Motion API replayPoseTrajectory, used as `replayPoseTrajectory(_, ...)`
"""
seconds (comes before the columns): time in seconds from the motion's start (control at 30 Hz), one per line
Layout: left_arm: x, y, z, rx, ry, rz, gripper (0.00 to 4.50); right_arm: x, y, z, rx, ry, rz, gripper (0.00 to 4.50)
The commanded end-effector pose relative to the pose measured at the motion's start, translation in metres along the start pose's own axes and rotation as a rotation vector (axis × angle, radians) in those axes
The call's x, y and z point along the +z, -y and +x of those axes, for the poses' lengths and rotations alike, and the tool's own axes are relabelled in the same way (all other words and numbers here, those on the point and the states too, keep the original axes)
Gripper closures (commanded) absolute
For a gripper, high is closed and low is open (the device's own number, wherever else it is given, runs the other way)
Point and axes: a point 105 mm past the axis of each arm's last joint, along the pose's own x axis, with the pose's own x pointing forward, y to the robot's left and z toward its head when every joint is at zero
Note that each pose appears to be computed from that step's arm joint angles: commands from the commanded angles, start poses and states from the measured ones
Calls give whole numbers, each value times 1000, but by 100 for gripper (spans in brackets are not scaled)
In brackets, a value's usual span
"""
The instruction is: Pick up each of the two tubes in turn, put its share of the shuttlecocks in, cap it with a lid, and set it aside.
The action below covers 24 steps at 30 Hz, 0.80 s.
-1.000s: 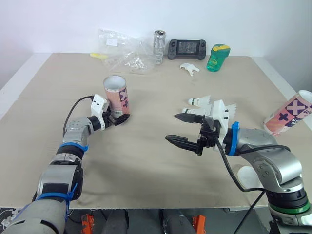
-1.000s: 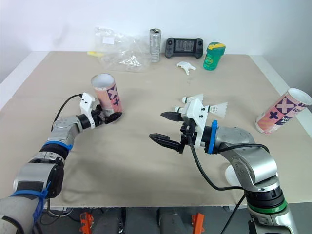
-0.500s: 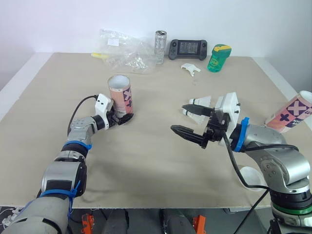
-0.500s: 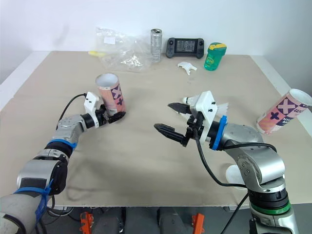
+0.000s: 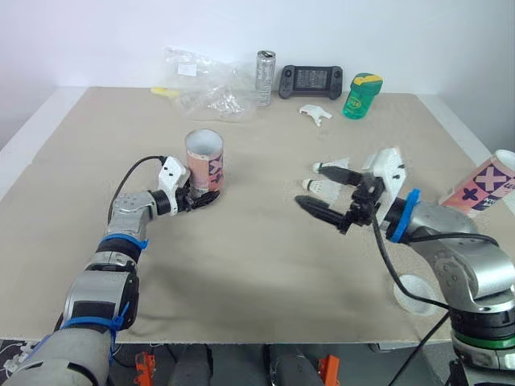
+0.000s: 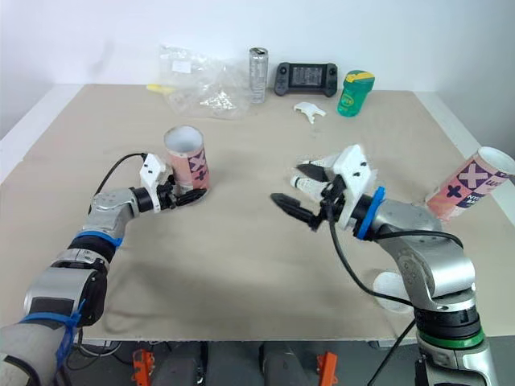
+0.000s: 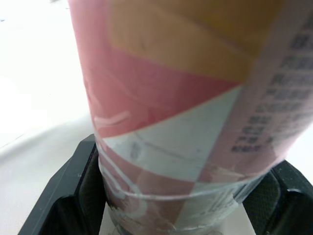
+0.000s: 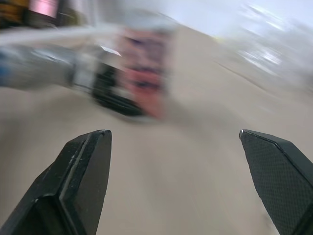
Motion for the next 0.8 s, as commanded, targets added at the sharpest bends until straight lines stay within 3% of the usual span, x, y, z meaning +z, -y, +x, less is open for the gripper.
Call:
replayPoseTrajectory(0.03,22,22,-12,-254,-54,194,125,-8,23,-21,-115,-23,5,0)
replayPoseTrajectory(0.3,37,48,-55,-584,-283,335,125,-58,36,-9,-153,-131,111,0)
replayPoseTrajectory(0.43,30,46,-69,-632,-402,401,125,-72,43,13,-135,-153,144,0)
replayPoseTrajectory(0.67,17,39,-82,-645,-475,407,125,-81,54,45,-118,-154,171,0)
replayPoseTrajectory(0.8,13,40,-84,-651,-471,393,129,-84,58,54,-119,-143,207,132)
